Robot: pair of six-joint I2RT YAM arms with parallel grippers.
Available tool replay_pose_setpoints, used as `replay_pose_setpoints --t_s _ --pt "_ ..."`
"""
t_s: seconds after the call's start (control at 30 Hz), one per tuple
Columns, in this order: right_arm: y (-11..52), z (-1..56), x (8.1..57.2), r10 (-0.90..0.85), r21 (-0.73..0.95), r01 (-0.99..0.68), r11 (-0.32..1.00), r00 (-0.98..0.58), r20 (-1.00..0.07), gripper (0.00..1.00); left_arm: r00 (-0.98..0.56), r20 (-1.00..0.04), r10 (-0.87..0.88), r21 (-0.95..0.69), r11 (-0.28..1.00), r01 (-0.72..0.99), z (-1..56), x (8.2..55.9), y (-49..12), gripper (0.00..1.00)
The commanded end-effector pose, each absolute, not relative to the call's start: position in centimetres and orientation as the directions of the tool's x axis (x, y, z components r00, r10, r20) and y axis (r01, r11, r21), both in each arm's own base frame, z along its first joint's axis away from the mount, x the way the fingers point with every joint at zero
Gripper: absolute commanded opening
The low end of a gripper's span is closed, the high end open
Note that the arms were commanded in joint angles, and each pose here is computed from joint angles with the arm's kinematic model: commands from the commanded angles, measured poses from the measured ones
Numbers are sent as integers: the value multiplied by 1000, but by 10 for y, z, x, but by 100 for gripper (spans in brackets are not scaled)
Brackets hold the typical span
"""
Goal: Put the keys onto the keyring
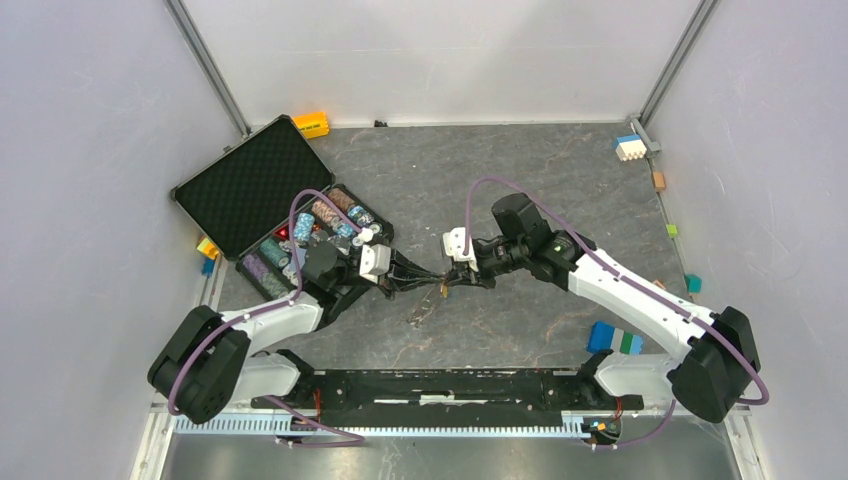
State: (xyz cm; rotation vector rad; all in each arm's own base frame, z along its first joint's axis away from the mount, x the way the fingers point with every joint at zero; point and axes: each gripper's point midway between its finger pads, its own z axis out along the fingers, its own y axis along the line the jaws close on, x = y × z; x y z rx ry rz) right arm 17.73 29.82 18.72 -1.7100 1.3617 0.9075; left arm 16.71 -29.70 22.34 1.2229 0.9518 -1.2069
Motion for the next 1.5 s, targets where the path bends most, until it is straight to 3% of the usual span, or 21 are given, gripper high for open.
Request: replay_pose_setpoints --t_s 0.0,0.1,0.3,0.8,1.03,1.3,1.47 --pt "300 191 178 -426 -131 -982 -137 178 -887 4 226 -950 -218 236 -23 971 247 169 -295 2" --pt "298 190 178 -437 -127 -984 -129 171 -883 8 231 -949 -217 239 -13 971 247 170 -295 2" --pt "289 192 180 -462 -166 -980 -107 197 -864 27 227 -949 -218 227 25 974 249 177 -292 2" --pt "293 225 188 -379 -254 -966 -48 253 -890 37 155 -954 -258 156 19 988 251 179 -294 2" --pt "296 233 192 -365 -256 -966 -31 250 -897 37 155 -956 -249 156 16 988 248 179 -294 2" --pt "302 232 187 -344 -220 -973 -62 228 -911 27 153 -957 -246 153 15 988 246 180 -295 2" --pt "305 228 184 -339 -191 -978 -83 208 -918 27 152 -958 -244 151 24 988 245 182 -295 2"
